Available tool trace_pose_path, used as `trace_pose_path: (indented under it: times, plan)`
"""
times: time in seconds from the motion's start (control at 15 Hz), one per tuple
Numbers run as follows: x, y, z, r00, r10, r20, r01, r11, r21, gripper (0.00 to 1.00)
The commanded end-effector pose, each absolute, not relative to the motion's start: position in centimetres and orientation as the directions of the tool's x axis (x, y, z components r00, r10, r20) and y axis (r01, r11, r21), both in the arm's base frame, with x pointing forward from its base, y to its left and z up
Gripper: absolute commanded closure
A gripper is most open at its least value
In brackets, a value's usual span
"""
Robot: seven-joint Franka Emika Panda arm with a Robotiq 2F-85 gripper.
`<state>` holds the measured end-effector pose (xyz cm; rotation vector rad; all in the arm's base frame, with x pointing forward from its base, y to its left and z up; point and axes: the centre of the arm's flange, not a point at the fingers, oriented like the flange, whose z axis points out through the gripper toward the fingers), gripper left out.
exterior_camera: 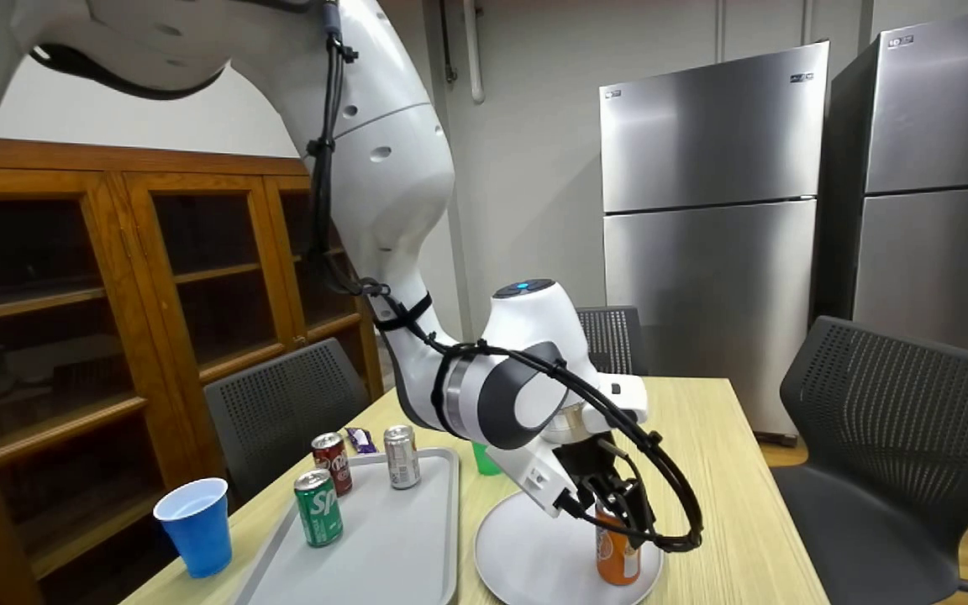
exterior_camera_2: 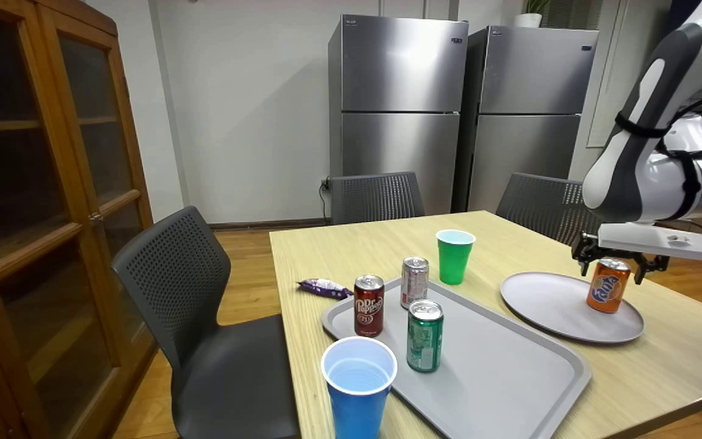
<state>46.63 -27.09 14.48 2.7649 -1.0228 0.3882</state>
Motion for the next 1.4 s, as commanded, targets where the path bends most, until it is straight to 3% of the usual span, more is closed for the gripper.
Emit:
trace_pose_path:
  times: [0.0, 0.07, 0.13, 0.27, 0.47, 1.33]
  plan:
    - [48.1, -28.4, 13.8, 0.74, -0.612, 0.279, -0.65, -0.757, 0.063, 0.0]
    - [48.2, -28.6, 13.7, 0.74, -0.612, 0.278, -0.65, -0.757, 0.065, 0.0]
    - [48.3, -28.7, 13.7, 0.741, -0.61, 0.28, -0.649, -0.758, 0.067, 0.25]
    - [48.4, -28.7, 13.7, 0.742, -0.609, 0.281, -0.648, -0.759, 0.067, 0.34]
    - [48.5, -28.7, 14.0, 0.743, -0.606, 0.284, -0.646, -0.761, 0.067, 0.59]
    - [48.4, -20.7, 23.0, 0.806, -0.448, 0.387, -0.496, -0.868, 0.029, 0.62]
